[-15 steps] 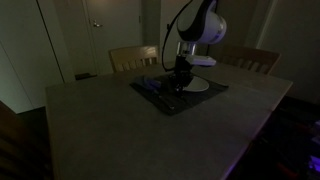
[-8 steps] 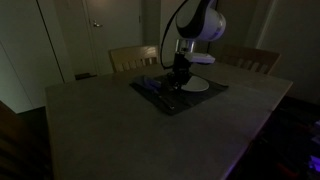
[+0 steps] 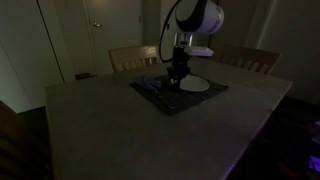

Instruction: Put the fork on the plate

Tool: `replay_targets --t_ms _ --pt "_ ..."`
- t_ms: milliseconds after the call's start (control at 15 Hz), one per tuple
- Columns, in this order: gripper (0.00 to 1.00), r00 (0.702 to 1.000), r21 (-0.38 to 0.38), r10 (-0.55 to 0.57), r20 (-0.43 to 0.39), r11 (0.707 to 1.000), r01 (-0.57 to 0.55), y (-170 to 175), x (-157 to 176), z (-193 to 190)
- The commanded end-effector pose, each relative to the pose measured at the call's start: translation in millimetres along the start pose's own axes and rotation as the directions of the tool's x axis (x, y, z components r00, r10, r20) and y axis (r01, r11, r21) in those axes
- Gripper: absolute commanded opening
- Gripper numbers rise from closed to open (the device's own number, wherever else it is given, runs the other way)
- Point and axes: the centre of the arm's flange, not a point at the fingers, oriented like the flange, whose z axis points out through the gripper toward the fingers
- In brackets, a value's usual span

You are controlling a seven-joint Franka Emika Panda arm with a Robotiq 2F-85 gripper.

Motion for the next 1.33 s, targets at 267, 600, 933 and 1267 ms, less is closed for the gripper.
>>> replay_targets --t_ms 267,600,933,1267 --pt "0.02 0.997 -0.051 0.083 0.004 0.995 -0.083 59 12 -12" --pt "0.02 0.989 -0.109 0.149 0.003 0.983 -0.147 89 21 -8" --pt "0.02 0.987 -0.101 0.158 0.012 0.983 -0.156 89 27 2" --pt "0.02 0.988 -0.105 0.15 0.037 0.984 -0.145 83 25 13"
